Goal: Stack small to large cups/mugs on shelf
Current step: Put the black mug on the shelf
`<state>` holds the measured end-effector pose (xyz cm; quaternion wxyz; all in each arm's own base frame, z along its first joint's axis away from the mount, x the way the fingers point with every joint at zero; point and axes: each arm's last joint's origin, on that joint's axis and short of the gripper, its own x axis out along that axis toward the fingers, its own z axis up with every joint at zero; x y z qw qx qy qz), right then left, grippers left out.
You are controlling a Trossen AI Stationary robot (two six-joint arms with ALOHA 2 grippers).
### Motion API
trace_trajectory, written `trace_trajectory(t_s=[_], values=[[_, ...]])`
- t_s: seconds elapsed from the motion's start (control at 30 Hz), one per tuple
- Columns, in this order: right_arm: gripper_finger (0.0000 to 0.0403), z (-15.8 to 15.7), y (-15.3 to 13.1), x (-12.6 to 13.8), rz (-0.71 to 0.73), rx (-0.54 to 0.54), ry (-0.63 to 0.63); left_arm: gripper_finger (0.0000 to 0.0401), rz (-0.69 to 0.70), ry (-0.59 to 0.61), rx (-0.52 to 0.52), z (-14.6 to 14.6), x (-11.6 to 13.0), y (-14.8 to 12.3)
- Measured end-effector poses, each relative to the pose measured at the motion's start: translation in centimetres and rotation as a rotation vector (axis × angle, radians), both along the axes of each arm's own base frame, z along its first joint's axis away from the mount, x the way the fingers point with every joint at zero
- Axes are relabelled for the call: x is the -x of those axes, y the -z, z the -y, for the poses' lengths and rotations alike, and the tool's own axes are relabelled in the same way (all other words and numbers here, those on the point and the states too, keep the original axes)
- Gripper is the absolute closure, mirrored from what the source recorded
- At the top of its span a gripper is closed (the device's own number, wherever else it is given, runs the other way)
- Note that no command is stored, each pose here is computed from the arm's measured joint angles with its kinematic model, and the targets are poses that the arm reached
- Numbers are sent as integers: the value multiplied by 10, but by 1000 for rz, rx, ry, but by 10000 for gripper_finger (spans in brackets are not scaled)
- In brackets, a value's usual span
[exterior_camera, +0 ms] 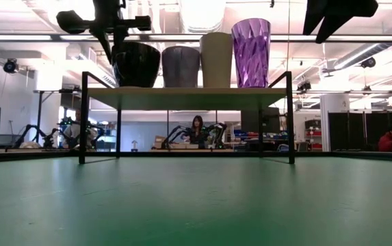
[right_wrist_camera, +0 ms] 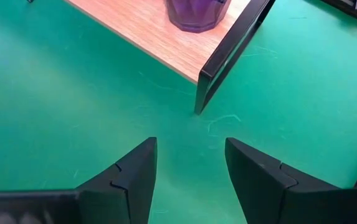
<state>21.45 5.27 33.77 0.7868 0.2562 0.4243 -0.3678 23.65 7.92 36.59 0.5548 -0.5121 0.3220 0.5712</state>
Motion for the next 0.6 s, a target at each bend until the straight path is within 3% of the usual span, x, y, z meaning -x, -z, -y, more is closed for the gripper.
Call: trace_trajectory(t_s=[0.6], values=[[220, 0, 0, 0, -15, 12, -28, 383, -23, -32, 28, 4, -3, 15]])
